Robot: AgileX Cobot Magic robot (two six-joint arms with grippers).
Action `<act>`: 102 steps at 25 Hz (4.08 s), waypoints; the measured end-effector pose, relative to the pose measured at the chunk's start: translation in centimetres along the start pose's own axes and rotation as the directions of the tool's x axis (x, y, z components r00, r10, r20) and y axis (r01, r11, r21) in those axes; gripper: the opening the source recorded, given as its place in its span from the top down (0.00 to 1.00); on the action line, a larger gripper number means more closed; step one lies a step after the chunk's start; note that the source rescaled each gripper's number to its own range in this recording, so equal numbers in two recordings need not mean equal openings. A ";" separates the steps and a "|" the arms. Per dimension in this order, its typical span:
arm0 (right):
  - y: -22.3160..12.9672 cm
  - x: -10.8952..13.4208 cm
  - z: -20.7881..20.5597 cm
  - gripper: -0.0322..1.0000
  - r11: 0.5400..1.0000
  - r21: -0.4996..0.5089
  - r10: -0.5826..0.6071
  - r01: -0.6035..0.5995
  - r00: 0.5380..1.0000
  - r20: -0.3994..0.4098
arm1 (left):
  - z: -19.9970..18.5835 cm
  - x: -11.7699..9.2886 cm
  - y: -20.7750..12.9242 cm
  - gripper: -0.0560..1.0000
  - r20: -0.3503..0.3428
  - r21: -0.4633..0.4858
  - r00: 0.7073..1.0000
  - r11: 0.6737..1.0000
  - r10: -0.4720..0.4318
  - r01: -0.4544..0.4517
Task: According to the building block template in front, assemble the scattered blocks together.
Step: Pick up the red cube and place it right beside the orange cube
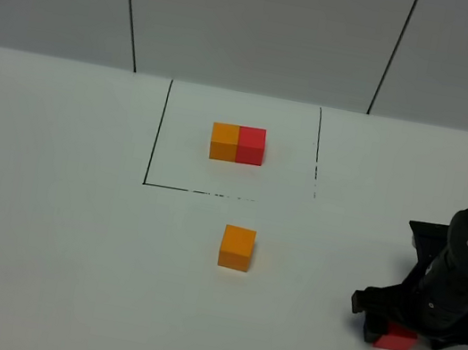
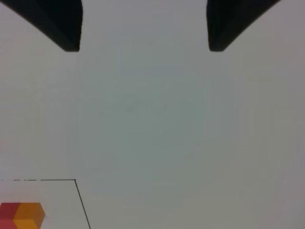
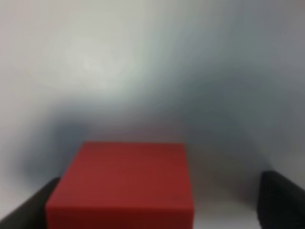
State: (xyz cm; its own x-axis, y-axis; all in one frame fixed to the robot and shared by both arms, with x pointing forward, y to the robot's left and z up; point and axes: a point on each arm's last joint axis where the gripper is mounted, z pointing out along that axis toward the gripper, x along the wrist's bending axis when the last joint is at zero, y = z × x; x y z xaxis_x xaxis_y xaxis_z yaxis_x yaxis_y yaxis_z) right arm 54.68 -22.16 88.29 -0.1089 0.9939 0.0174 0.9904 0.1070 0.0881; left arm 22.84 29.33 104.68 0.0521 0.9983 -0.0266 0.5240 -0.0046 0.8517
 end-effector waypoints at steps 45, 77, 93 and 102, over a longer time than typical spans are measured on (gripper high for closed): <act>9.9 14.2 -0.4 0.96 0.252 0.127 -0.964 0.959 0.260 -0.049 | 0.0 0.0 0.0 0.72 0.000 0.000 1.000 1.000 0.000 0.000; 9.7 15.7 0.9 0.96 0.172 0.130 -0.984 0.976 0.177 -0.027 | 0.0 0.0 0.0 0.72 0.000 0.000 1.000 1.000 0.000 0.000; 9.6 15.8 0.9 0.96 0.165 0.129 -0.985 0.978 0.170 -0.029 | 0.0 0.0 0.0 0.72 0.000 0.000 1.000 1.000 0.000 0.000; 9.7 15.8 0.9 0.96 0.165 0.126 -0.985 0.978 0.170 -0.025 | 0.0 0.0 0.0 0.72 0.000 0.000 1.000 1.000 0.000 0.000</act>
State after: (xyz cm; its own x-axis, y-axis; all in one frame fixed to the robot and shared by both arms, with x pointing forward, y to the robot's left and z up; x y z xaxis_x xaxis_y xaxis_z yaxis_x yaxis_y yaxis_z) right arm 62.61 -5.39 88.51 -0.9963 0.0624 -0.0591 0.0678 0.9933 -0.0941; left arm 22.84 29.33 104.68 0.0521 0.9983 -0.0266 0.5240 -0.0046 0.8517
